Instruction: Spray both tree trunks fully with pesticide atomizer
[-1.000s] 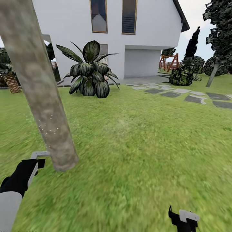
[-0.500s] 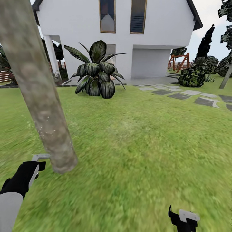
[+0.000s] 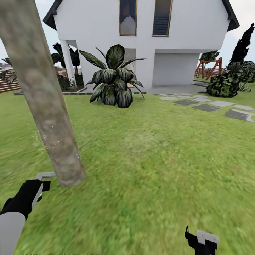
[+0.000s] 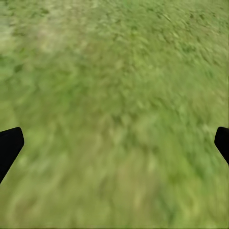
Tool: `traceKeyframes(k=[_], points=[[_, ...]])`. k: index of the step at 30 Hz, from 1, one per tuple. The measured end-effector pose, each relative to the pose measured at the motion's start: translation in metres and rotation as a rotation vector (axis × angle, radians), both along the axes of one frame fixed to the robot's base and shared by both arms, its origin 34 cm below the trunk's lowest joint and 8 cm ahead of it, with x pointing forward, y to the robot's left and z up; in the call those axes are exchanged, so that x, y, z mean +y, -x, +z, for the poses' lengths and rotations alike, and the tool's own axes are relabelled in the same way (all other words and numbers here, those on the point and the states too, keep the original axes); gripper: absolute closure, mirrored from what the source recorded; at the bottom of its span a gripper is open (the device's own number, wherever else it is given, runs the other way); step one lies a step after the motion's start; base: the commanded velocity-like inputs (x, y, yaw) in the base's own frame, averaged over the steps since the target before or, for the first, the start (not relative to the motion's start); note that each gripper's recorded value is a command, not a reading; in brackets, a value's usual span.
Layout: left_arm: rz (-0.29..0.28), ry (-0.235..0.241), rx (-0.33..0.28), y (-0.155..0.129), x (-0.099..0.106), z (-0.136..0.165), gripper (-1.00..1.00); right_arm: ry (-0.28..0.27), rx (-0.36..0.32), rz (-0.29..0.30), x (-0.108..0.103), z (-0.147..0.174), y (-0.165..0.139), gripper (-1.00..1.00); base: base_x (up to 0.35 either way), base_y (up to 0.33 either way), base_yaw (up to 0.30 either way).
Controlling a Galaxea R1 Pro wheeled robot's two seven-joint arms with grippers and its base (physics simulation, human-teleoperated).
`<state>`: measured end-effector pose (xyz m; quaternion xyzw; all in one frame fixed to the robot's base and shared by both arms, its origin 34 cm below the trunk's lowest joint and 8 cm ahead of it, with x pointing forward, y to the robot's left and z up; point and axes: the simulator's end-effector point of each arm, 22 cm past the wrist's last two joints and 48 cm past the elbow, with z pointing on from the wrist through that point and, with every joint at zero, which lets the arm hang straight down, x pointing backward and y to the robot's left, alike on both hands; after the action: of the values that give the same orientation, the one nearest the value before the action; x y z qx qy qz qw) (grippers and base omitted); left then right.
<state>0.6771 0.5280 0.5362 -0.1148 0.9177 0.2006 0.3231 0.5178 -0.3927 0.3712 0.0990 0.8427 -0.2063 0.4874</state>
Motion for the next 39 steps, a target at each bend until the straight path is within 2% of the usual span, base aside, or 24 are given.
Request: traceKeyframes(k=[9, 17, 24, 28, 36, 38, 39], points=[[0.000, 0.000, 0.000, 0.000, 0.000, 0.000, 1.00, 0.000, 0.000, -0.001, 0.000, 0.000, 0.000, -1.00, 0.125, -0.271, 0.015], [0.002, -0.002, 0.000, 0.000, 0.001, 0.000, 1.00, 0.000, -0.001, 0.000, 0.000, 0.000, -0.001, -1.00, 0.130, -0.260, 0.229], [0.002, -0.001, 0.004, 0.001, 0.002, -0.001, 1.00, 0.002, -0.001, 0.000, -0.001, 0.001, -0.001, -1.00, 0.237, -0.182, 0.017], [0.010, -0.002, 0.015, 0.006, 0.007, -0.004, 1.00, 0.002, -0.001, -0.001, -0.001, 0.000, 0.000, -1.00, 0.242, -0.124, 0.000], [-0.001, 0.003, 0.040, 0.022, 0.001, -0.028, 1.00, 0.000, -0.001, -0.001, 0.000, 0.000, 0.000, -1.00, 0.166, -0.023, 0.153], [0.004, 0.006, 0.058, 0.028, 0.003, -0.036, 1.00, 0.000, -0.001, -0.001, 0.000, 0.000, 0.000, -1.00, 0.010, 0.000, 0.056], [0.009, 0.001, 0.047, 0.029, 0.008, -0.035, 1.00, 0.000, -0.001, -0.001, 0.000, 0.000, 0.000, -1.00, 0.003, 0.000, 0.017]])
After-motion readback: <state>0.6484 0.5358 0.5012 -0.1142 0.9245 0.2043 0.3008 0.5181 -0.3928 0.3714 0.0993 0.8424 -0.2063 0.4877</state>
